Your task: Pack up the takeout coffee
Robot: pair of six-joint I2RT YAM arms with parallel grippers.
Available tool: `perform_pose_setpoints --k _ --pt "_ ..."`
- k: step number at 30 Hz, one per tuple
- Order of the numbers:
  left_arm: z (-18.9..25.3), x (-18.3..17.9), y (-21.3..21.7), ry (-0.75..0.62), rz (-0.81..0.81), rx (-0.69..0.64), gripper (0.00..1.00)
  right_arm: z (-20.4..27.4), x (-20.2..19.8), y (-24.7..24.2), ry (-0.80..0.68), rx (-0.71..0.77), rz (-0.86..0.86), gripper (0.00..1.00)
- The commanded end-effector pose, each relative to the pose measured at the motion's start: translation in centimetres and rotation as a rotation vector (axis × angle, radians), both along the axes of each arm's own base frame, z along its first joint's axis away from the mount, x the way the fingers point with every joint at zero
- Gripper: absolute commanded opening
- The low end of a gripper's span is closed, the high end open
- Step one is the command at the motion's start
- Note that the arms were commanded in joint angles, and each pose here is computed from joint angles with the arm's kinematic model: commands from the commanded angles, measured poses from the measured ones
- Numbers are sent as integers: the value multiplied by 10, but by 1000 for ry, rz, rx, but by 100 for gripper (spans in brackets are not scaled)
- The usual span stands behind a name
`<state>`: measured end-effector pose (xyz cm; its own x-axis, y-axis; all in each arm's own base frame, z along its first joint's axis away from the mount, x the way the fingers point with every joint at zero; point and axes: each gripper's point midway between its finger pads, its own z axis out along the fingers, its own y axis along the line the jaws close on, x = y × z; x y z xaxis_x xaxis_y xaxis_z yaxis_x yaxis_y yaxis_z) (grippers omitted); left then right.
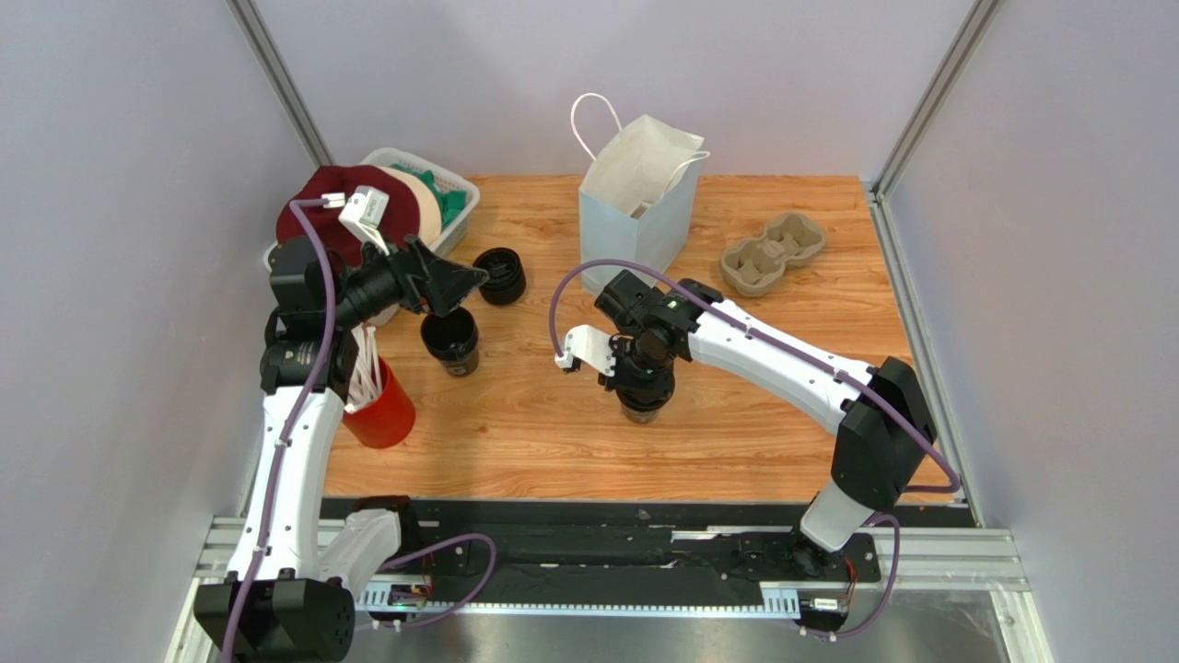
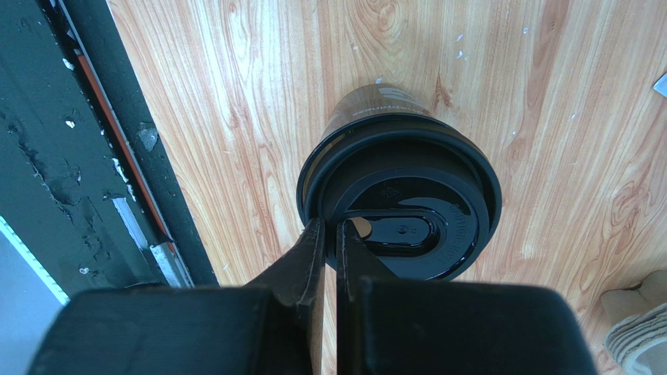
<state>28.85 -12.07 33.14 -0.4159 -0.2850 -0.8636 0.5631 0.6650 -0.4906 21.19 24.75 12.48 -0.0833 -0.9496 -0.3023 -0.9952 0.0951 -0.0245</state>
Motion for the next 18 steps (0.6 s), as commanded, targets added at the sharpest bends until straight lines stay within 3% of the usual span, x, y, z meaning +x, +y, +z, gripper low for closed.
perform_pose_setpoints --k 1,18 --pt "9 -1 2 -47 1 -1 96 9 1 8 -24 48 6 0" --pt "7 -1 2 -42 0 -4 96 6 1 9 -24 41 13 0"
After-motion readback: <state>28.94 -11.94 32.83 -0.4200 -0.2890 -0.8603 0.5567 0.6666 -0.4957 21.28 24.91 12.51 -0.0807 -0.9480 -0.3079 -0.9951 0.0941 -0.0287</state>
